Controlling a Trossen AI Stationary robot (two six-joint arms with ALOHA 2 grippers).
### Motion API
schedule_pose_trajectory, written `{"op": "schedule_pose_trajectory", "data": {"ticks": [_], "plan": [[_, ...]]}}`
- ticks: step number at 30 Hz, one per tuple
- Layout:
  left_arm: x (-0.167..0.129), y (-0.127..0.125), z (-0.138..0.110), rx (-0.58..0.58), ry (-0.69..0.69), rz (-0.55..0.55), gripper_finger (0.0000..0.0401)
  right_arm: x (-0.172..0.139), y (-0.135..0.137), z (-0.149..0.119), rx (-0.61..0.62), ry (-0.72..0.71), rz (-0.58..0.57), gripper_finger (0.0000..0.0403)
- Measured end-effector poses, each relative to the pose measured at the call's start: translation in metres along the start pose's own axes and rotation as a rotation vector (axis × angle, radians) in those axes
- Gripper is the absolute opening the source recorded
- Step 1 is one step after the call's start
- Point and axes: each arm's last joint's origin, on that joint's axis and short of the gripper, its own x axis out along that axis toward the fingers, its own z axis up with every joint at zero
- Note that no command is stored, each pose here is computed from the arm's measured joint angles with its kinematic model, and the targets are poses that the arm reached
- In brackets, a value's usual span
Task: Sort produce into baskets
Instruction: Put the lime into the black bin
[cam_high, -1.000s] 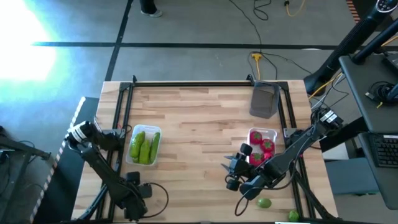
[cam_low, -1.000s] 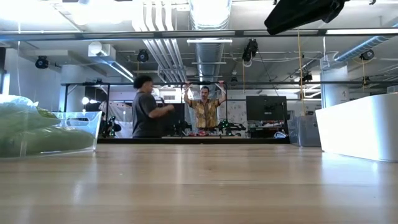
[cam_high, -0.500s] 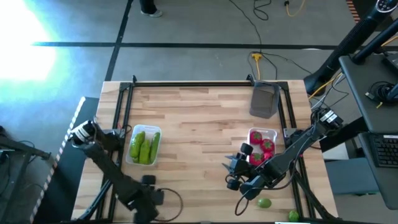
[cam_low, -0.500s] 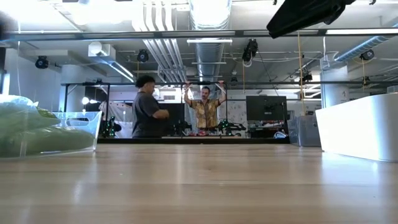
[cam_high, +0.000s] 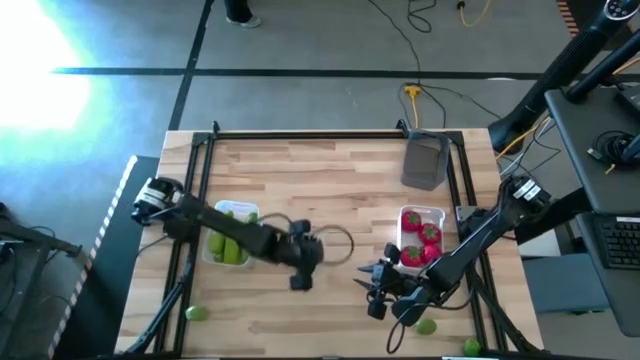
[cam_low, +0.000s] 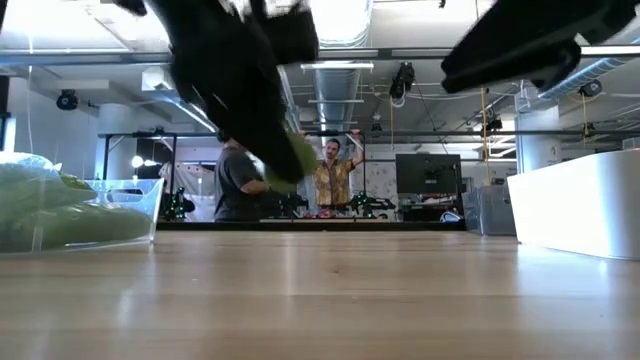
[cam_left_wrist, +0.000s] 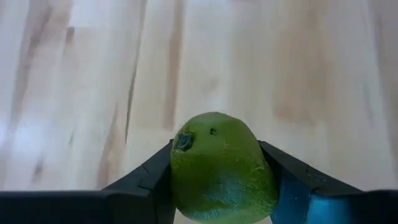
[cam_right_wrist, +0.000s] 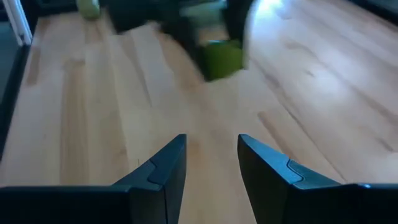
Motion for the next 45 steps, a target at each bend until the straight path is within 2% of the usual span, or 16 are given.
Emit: {"op": "schedule_pose_trajectory", "data": {"ticks": [3, 6, 9, 13, 18, 21, 23, 26, 30, 34, 40, 45], "plan": [[0.021, 0.02, -0.013, -0.103, -0.084, -0.013, 0.0167, 0.009, 0.004, -0.009, -0.013, 0.018, 0.005, 0.0136], [0.031, 0.028, -0.026, -0.154, -0.158, -0.025, 0.0167, 0.021, 0.009, -0.016, -0.024, 0.039, -0.018, 0.0135], [0.037, 0.029, -0.04, -0.135, -0.184, -0.031, 0.0174, 0.033, 0.013, -0.017, -0.011, 0.048, -0.038, 0.0138], [0.04, 0.031, -0.055, -0.108, -0.187, -0.029, 0.0201, 0.052, 0.014, -0.012, 0.004, 0.051, -0.074, 0.0153], [0.043, 0.032, -0.066, -0.094, -0.164, -0.025, 0.0245, 0.073, 0.007, 0.002, 0.005, 0.052, -0.111, 0.0184], [0.04, 0.032, -0.071, -0.075, -0.106, -0.015, 0.0262, 0.088, 0.0, 0.007, 0.015, 0.053, -0.147, 0.0202], [0.035, 0.032, -0.07, -0.066, -0.085, -0.012, 0.0265, 0.099, -0.002, 0.007, -0.005, 0.045, -0.157, 0.0215], [0.02, 0.03, -0.063, -0.045, -0.129, -0.028, 0.0267, 0.114, -0.004, 0.006, -0.043, 0.04, -0.163, 0.0237], [-0.011, 0.024, -0.055, 0.005, -0.197, -0.064, 0.0267, 0.129, -0.004, 0.009, -0.064, 0.037, -0.162, 0.0274], [-0.042, 0.019, -0.057, 0.049, -0.204, -0.094, 0.0267, 0.143, -0.008, 0.017, -0.048, 0.028, -0.18, 0.0309], [-0.079, 0.005, -0.062, 0.003, -0.37, -0.04, 0.0268, 0.173, -0.019, 0.02, -0.073, 0.067, -0.17, 0.0343], [-0.086, -0.005, -0.075, 0.016, -0.446, -0.004, 0.0268, 0.196, -0.029, 0.02, -0.113, 0.086, -0.205, 0.0352]]}}
